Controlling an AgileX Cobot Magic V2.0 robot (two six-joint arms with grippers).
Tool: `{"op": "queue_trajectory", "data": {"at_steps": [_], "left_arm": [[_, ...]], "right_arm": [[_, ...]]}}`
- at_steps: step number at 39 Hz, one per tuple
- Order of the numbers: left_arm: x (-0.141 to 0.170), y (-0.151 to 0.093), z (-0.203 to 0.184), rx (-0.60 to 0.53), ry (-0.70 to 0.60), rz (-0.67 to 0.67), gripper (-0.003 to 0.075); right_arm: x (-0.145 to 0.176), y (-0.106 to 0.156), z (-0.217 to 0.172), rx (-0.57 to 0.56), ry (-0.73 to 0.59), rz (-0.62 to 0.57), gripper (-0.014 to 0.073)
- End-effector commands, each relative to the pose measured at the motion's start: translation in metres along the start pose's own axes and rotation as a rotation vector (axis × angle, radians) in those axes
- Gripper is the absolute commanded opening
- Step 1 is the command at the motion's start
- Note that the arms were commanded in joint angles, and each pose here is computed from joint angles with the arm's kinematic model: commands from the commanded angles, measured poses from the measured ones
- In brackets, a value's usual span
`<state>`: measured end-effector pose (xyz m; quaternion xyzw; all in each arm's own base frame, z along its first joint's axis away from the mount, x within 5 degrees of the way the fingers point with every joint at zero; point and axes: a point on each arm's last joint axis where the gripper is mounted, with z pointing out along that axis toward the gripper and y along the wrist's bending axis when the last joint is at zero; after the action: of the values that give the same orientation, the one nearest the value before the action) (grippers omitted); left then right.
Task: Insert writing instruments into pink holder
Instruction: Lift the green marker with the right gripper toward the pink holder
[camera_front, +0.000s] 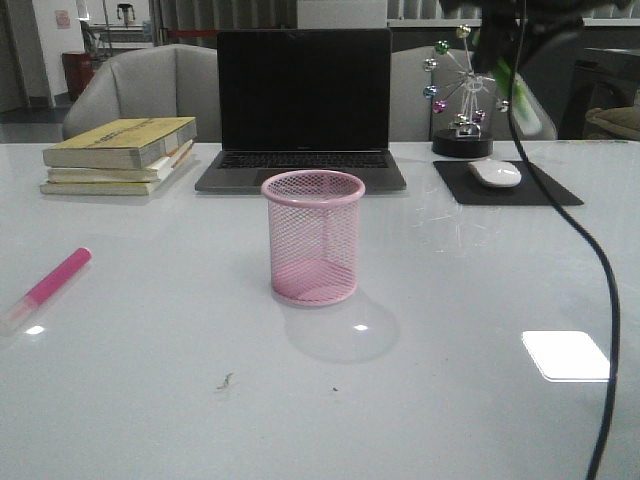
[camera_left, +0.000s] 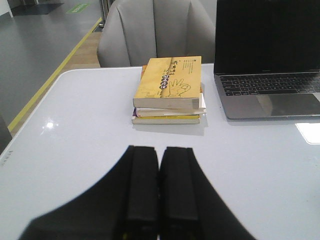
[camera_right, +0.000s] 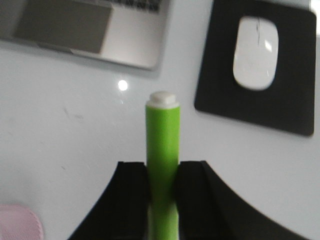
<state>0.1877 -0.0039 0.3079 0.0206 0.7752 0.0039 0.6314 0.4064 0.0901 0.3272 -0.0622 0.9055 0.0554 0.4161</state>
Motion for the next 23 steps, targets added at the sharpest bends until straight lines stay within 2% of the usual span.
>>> {"op": "queue_trajectory", "data": {"at_steps": [1, 6, 12, 23], "left_arm": [[-0.021, 0.0, -0.003, -0.004, -0.124, -0.017, 0.0092], [-0.021, 0.0, -0.003, -0.004, -0.124, -0.017, 0.0092], [-0.021, 0.0, -0.003, -0.004, -0.124, -0.017, 0.0092], [-0.021, 0.0, -0.003, -0.004, -0.124, -0.017, 0.0092]], "right_arm": [[-0.039, 0.024, -0.058, -0.066, -0.304, -0.047, 0.0028], [-0.044, 0.061, -0.074, -0.165, -0.45, -0.086, 0.0028], [-0.026, 0.097, -0.067, -0.269, -0.543, -0.121, 0.0028], [0.024, 0.116, -0.035, -0.332, -0.563, -0.147, 0.0028]]}}
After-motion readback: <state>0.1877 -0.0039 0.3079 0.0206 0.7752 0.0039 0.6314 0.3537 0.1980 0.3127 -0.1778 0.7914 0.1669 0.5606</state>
